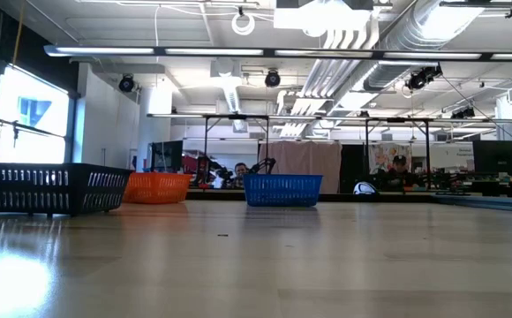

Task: Sort crayons
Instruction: Put the violet crayon into the black bin

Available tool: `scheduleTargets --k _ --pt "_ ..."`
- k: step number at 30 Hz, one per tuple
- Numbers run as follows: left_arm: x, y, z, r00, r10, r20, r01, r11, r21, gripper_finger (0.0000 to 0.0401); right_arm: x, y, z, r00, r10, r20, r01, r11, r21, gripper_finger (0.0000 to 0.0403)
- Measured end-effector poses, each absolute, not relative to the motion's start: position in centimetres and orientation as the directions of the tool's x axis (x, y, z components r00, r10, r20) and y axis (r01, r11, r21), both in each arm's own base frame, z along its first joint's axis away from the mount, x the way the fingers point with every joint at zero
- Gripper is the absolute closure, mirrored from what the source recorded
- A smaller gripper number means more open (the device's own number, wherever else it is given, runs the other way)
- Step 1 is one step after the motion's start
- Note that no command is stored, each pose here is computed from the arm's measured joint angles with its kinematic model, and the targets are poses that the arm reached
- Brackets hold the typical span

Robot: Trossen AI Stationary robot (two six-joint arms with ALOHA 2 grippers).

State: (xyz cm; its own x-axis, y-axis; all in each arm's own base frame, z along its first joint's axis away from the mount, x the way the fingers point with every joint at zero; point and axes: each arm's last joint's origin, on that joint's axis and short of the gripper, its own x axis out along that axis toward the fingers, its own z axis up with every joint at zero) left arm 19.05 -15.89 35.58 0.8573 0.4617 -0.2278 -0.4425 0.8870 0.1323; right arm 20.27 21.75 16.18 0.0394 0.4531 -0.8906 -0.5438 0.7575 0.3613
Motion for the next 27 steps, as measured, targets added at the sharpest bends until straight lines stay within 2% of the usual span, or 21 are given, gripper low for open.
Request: scheduleTargets --k 12,17,22,27 --pt "19.1 -15.9 35.6 0.858 0.461 -0.229 -0.447 0.887 0.111 0.0284 20.6 23.1 16.1 0.012 0.451 -0.892 -0.412 0.815 0.407 0.0395" --pt "19.0 -15.9 35.6 0.858 0.459 -0.23 -0.446 0.888 0.109 0.0284 20.4 23.3 16.1 -0.011 0.467 -0.884 -0.375 0.818 0.437 0.0346" --pt "19.0 -15.9 35.6 0.861 0.451 -0.236 -0.439 0.892 0.106 0.0284 19.9 23.7 16.1 0.016 0.44 -0.898 -0.474 0.793 0.381 0.0286" --pt "19.1 -16.0 35.5 0.866 0.433 -0.251 -0.422 0.901 0.099 0.0284 19.2 24.0 16.0 0.051 0.383 -0.922 -0.578 0.765 0.286 0.0264"
